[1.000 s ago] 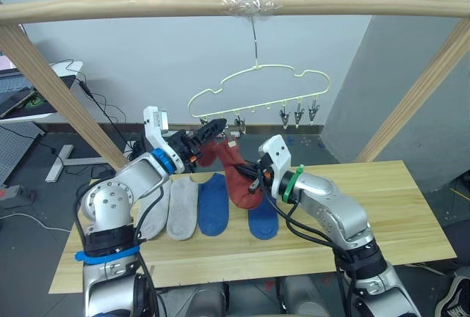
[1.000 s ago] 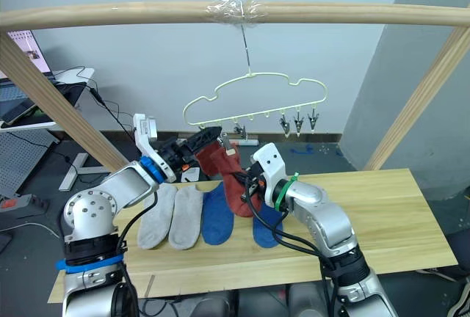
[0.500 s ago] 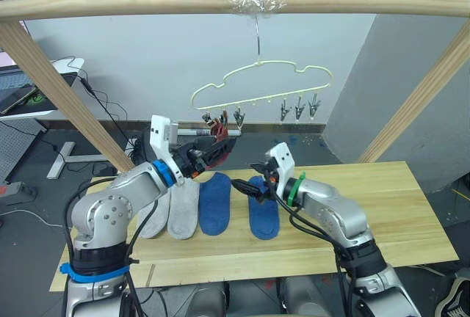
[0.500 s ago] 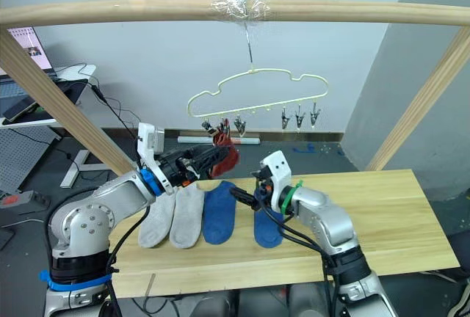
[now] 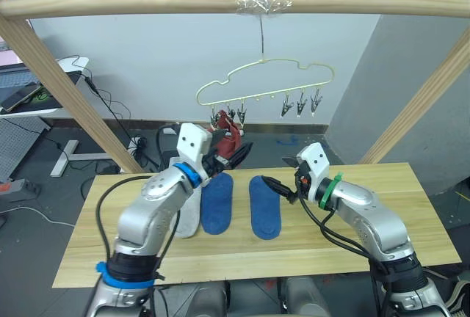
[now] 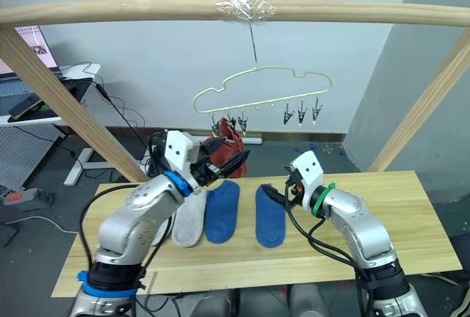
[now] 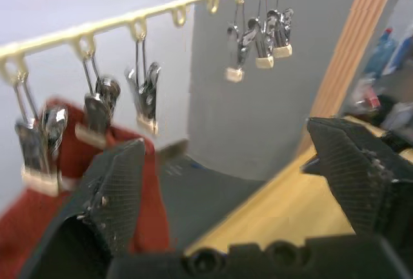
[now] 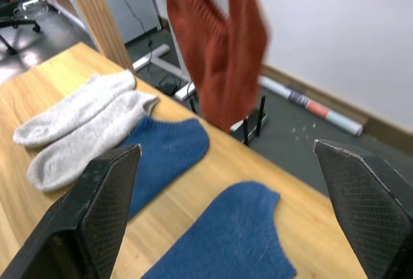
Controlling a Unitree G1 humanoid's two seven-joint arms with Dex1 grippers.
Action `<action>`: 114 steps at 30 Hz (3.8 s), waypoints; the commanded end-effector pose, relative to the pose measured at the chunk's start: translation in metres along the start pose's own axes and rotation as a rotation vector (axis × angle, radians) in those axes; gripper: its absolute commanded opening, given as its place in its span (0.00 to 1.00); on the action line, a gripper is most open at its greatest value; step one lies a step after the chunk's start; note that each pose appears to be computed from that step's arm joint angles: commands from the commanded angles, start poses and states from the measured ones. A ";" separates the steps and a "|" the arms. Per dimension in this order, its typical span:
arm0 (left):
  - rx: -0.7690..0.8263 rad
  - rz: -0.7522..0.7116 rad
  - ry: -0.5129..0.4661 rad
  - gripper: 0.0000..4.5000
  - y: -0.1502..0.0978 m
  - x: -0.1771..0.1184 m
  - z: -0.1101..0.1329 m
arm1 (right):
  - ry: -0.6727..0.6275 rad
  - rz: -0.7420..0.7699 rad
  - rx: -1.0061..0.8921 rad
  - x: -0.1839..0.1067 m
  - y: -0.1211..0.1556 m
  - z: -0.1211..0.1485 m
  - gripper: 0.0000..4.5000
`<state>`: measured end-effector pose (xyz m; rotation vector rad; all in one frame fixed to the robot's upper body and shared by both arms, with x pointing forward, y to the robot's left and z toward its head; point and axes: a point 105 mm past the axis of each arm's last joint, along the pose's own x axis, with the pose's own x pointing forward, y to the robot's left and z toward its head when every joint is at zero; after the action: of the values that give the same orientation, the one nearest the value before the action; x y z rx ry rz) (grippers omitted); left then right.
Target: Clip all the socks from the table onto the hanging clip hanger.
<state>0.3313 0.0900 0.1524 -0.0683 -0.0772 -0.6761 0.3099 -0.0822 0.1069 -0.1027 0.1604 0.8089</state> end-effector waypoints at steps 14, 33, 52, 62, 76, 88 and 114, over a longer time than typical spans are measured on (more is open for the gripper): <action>0.127 0.195 -0.139 0.55 0.017 0.039 -0.008 | -0.324 -0.004 -0.030 -0.029 0.005 0.070 1.00; 0.085 0.274 -0.210 0.55 0.027 0.063 0.001 | -0.366 0.006 -0.024 -0.028 0.016 0.084 1.00; 0.078 0.248 -0.199 0.55 0.019 0.054 -0.007 | -0.373 -0.008 -0.024 -0.028 0.014 0.085 1.00; 0.092 0.273 -0.219 0.55 0.026 0.062 0.001 | -0.375 -0.008 -0.030 -0.027 0.013 0.087 1.00; 0.080 0.266 -0.254 0.55 0.022 0.074 0.009 | -0.375 -0.012 -0.034 -0.027 0.013 0.087 1.00; 0.067 0.269 -0.260 0.52 0.023 0.075 0.009 | -0.380 -0.016 -0.032 -0.027 0.013 0.088 1.00; 0.056 0.262 -0.250 0.37 0.021 0.077 0.008 | -0.385 -0.019 -0.037 -0.026 0.012 0.091 1.00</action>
<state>0.4031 0.0638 0.1493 -0.1063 -0.2694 -0.3898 0.2991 -0.0829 0.1842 0.0264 -0.1509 0.7747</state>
